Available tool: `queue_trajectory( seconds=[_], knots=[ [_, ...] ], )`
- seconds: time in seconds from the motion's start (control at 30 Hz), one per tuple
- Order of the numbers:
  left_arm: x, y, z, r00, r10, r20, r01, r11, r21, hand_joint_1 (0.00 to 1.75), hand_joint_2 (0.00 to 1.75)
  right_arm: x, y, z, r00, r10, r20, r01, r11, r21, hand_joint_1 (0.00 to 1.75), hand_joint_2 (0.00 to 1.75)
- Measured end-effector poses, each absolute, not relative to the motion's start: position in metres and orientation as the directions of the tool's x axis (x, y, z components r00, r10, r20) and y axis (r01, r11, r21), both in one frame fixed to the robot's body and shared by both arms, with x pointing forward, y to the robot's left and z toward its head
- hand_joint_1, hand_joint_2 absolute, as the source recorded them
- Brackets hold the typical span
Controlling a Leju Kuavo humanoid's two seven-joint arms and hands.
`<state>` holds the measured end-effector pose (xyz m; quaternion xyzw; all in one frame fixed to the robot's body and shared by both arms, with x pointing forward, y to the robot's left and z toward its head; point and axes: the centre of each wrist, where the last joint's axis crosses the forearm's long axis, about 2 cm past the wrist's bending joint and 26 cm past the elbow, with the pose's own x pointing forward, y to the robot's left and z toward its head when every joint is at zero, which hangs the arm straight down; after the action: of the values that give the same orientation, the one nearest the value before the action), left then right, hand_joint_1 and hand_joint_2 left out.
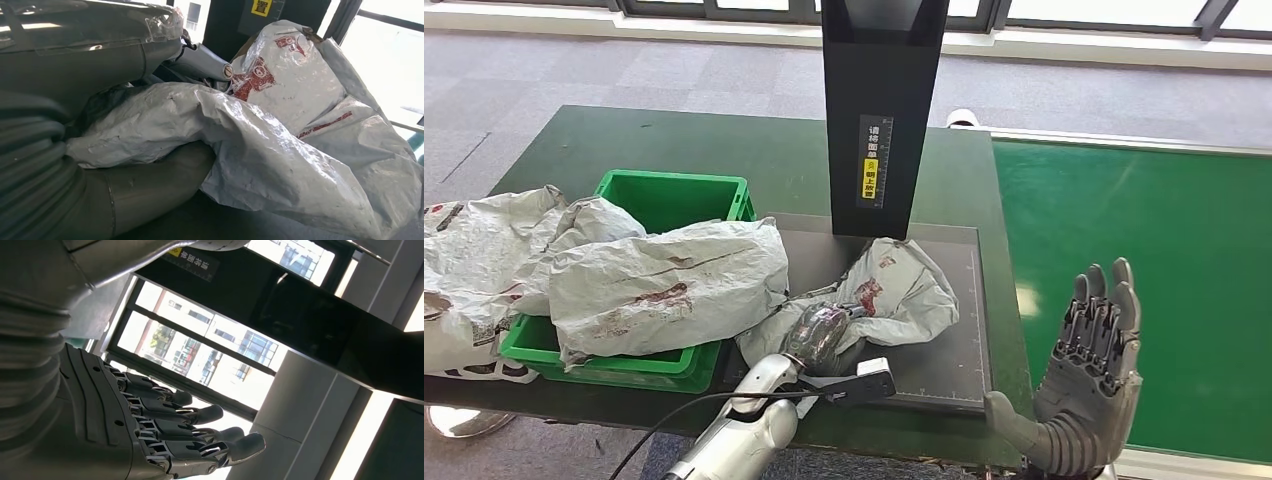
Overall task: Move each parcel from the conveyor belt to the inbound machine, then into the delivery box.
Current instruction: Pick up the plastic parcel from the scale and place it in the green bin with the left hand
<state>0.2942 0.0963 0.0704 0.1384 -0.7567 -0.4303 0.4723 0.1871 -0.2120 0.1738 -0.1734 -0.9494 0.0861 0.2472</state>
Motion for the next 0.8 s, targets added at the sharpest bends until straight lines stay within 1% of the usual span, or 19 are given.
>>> queue_trajectory(
  seconds=[0.17, 0.3, 0.4, 0.47, 0.53, 0.63, 0.8],
  knots=[
    [0.284, 0.103, 0.078, -0.551, -0.614, 0.565, 0.062, 0.645, 0.762, 1.75, 1.75, 0.184, -0.211, 0.175, -0.814, 0.391, 0.43, 0.312, 0.918, -0.244, 0.0, 1.75],
    [0.268, 0.119, 0.109, -0.61, -0.61, 0.506, -0.123, 0.704, 0.7, 1.75, 1.75, 0.176, -0.211, 0.175, -0.803, 0.41, 0.431, 0.338, 0.911, -0.237, 0.0, 1.75],
    [0.251, 0.138, 0.142, -0.663, -0.641, 0.386, -0.323, 0.71, 0.625, 1.75, 1.75, 0.167, -0.213, 0.172, -0.789, 0.413, 0.454, 0.35, 0.91, -0.221, 0.0, 1.75],
    [0.238, 0.152, 0.164, -0.673, -0.692, 0.262, -0.471, 0.673, 0.57, 1.75, 1.75, 0.16, -0.215, 0.169, -0.777, 0.412, 0.476, 0.352, 0.911, -0.213, 0.0, 1.75],
    [0.228, 0.165, 0.183, -0.662, -0.726, 0.186, -0.563, 0.646, 0.515, 1.75, 1.75, 0.154, -0.218, 0.167, -0.767, 0.417, 0.488, 0.359, 0.909, -0.211, 0.0, 1.75],
    [0.224, 0.183, 0.202, -0.646, -0.746, 0.162, -0.622, 0.637, 0.455, 1.75, 1.75, 0.147, -0.222, 0.166, -0.761, 0.419, 0.496, 0.361, 0.908, -0.214, 0.0, 1.75],
    [0.225, 0.208, 0.22, -0.635, -0.752, 0.18, -0.657, 0.647, 0.386, 1.75, 1.75, 0.141, -0.225, 0.167, -0.767, 0.399, 0.502, 0.336, 0.917, -0.216, 0.0, 1.75]
  ],
)
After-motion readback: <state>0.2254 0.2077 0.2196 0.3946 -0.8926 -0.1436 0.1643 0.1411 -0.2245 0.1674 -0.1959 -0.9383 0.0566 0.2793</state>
